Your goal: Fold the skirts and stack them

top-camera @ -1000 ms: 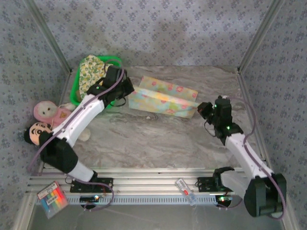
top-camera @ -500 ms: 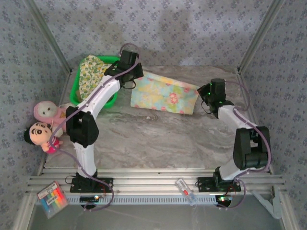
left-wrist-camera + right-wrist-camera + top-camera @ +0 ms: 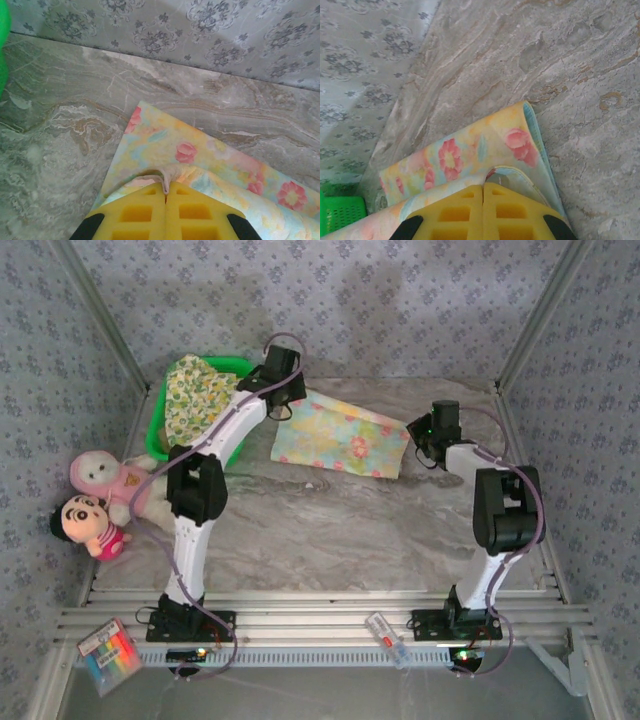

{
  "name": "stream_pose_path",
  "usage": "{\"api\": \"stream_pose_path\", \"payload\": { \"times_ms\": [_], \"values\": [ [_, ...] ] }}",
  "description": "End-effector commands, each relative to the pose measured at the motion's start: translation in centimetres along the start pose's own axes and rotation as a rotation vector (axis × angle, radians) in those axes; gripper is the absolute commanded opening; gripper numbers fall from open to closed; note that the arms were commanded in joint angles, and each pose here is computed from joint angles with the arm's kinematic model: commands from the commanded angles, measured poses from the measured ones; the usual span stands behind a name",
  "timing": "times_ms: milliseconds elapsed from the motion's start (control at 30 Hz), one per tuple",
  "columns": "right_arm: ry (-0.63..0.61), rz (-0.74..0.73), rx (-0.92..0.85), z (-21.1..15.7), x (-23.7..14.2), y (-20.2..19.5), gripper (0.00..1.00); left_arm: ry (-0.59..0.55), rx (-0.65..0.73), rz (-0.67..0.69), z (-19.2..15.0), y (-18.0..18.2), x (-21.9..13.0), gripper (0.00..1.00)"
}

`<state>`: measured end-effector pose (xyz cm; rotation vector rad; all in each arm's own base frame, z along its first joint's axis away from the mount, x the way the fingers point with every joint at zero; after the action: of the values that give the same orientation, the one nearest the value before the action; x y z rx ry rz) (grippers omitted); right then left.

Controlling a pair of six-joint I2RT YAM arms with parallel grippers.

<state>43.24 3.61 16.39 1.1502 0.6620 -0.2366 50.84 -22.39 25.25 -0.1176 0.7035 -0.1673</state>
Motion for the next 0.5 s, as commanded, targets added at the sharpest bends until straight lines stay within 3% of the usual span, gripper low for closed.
{"api": "stream_pose_path", "payload": {
  "times_ms": [0,233,333,433,467],
  "values": [
    [-0.007,-0.018,-0.014,1.0,1.2,-0.2,0.00,-0.048,0.006,0.009,1.8,0.4,0.2,0.00],
    [0.037,-0.002,-0.006,2.1,3.9,0.0,0.00,-0.046,0.019,0.002,1.8,0.1,3.3,0.05],
    [0.050,-0.009,-0.005,2.3,4.7,0.0,0.01,-0.036,0.032,-0.027,1.6,-0.2,4.6,0.26],
    [0.014,-0.008,-0.010,2.8,4.3,0.2,0.14,-0.034,0.057,-0.089,2.0,-1.0,5.0,0.54],
    [0.007,-0.003,-0.016,3.0,3.9,0.5,0.23,-0.028,0.060,-0.087,2.3,-1.1,4.7,0.64]
  ]
}}
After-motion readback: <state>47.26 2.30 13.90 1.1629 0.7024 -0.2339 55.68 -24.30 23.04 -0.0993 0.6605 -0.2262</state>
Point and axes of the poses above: each hand's point on the last joint's axis, 136 mm out from that joint toward the fingers, its own x axis out along the fingers, its own y axis along the line the jaws close on, z = x × y, the point moved 9 cm from there along -x, back along the fingers, and after that the axes turned 10 degrees about x, right-handed, at the moved point
